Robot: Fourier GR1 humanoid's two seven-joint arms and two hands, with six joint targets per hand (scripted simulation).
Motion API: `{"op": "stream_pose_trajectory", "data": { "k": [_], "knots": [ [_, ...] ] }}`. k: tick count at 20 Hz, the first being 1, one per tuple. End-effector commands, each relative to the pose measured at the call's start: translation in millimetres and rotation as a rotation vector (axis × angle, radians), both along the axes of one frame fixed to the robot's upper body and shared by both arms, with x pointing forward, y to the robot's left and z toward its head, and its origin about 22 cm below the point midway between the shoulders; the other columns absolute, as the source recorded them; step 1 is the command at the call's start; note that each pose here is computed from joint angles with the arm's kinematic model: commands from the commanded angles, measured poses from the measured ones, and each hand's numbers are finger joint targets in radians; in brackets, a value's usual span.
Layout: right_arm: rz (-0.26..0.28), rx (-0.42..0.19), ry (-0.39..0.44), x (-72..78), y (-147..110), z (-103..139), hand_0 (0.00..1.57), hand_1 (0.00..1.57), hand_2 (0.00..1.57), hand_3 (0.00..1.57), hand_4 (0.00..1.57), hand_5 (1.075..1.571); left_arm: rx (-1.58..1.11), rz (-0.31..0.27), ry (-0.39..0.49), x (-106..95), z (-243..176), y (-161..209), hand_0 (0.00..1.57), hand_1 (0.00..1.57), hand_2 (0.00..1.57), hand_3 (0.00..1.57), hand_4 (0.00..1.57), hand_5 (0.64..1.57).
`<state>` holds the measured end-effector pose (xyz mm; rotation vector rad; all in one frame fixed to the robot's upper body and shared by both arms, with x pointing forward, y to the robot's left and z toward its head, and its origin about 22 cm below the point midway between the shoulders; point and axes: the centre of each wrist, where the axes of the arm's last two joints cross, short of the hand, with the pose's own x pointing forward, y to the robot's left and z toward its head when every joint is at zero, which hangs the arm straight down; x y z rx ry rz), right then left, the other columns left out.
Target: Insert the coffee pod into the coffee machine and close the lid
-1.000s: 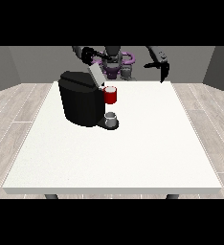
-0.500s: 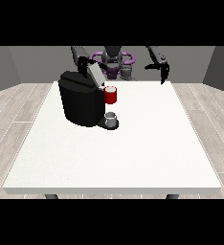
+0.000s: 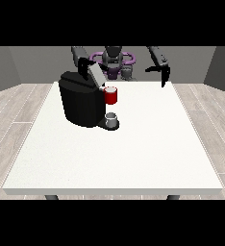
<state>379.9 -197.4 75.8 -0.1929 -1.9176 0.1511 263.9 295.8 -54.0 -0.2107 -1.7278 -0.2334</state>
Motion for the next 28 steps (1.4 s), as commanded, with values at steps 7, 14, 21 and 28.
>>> {"op": "stream_pose_trajectory", "data": {
  "k": [7,14,21,28],
  "knots": [
    [0.019,-0.029,-0.013,9.2,23,0,0.00,0.00,0.00,0.00,0.39,1.571,-0.008,-0.006,0.005,3,0,13,0.00,0.00,0.00,0.00,0.35,1.571],
    [0.068,-0.100,0.003,11.8,50,15,0.00,0.00,0.00,0.00,0.42,1.571,-0.025,-0.019,0.024,13,-1,-7,0.00,0.00,0.00,0.00,0.39,1.571],
    [0.045,-0.148,-0.074,15.3,72,59,0.00,0.00,0.00,0.00,0.35,1.571,-0.028,-0.052,-0.017,22,4,15,0.00,0.00,0.00,0.00,0.32,1.571],
    [0.082,-0.196,-0.148,15.2,95,56,0.00,0.00,0.00,0.00,0.35,1.571,-0.020,-0.094,-0.023,20,-1,-3,0.00,0.00,0.00,0.00,0.34,1.571]
  ]
}}
